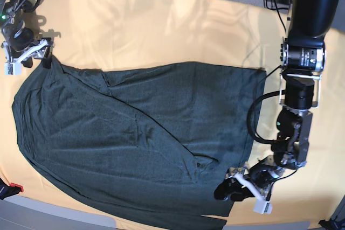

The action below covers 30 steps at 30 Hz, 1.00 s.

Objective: Fold the T-shirt properly
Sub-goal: 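Lower the sleeve onto the shirt and release with the left gripper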

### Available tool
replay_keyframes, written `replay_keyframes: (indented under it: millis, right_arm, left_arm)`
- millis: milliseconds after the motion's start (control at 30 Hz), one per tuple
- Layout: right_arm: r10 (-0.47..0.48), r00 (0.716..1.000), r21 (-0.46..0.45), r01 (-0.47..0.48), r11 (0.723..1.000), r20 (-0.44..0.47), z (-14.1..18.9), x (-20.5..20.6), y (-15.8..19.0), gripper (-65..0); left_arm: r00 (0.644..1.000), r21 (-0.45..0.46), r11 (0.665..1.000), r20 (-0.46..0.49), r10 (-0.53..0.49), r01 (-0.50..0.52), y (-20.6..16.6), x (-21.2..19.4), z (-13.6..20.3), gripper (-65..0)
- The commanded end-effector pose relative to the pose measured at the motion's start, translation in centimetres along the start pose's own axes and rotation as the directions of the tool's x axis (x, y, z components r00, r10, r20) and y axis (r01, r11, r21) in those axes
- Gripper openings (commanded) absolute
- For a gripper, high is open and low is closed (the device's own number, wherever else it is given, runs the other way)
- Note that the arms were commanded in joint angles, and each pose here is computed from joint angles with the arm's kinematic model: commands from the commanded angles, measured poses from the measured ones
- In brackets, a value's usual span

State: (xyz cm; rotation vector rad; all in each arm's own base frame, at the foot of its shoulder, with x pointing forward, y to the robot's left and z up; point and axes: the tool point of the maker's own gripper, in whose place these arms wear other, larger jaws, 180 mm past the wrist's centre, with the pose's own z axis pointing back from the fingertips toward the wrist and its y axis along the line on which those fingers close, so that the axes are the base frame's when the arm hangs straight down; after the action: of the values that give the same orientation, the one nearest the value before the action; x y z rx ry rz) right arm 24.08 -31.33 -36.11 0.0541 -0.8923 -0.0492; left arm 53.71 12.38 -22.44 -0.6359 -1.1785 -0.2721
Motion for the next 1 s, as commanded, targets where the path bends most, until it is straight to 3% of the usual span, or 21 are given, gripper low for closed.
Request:
replay_keyframes:
  millis: [0, 133, 400, 633, 767, 967]
  right_arm:
    - [0.04, 0.996, -0.008, -0.039, 0.999, 0.082, 0.8, 3.0, -0.6, -23.1]
    - [0.045, 0.989, -0.065, -0.036, 0.997, 0.143, 2.2, 5.5, -2.2, -23.0]
    - [-0.169, 0.979, -0.06, 0.177, 0.982, 0.118, 1.2, 5.6, -3.9, -23.0]
    - [-0.37, 0.927, -0.002, 0.37, 0.929, 0.056, -1.8, 3.0, -4.9, -23.0]
    - [-0.444, 0.896, 0.082, 0.442, 0.893, 0.007, -2.2, 1.6, -4.2, -23.1]
    - [-0.456, 0.89, 0.197, 0.449, 0.872, -0.01, -2.1, 1.9, -2.2, -23.4]
  left_arm:
    - [0.997, -0.024, 1.0, 0.08, -0.002, 0.004, -0.3, 3.8, 0.5, -25.1]
    - [0.996, -0.044, 0.996, 0.021, 0.082, -0.081, 0.7, 3.0, 2.2, -25.1]
    - [0.979, -0.074, 0.984, -0.14, 0.149, -0.16, 1.4, -0.1, 4.9, -25.1]
    - [0.964, -0.035, 0.983, -0.207, 0.167, -0.178, 2.9, -2.1, 6.7, -25.1]
    - [0.957, -0.011, 0.98, -0.217, 0.192, -0.199, 3.8, -3.2, 7.9, -25.1]
    - [0.947, 0.004, 0.976, -0.243, 0.211, -0.217, 4.2, -5.0, 8.5, -25.1]
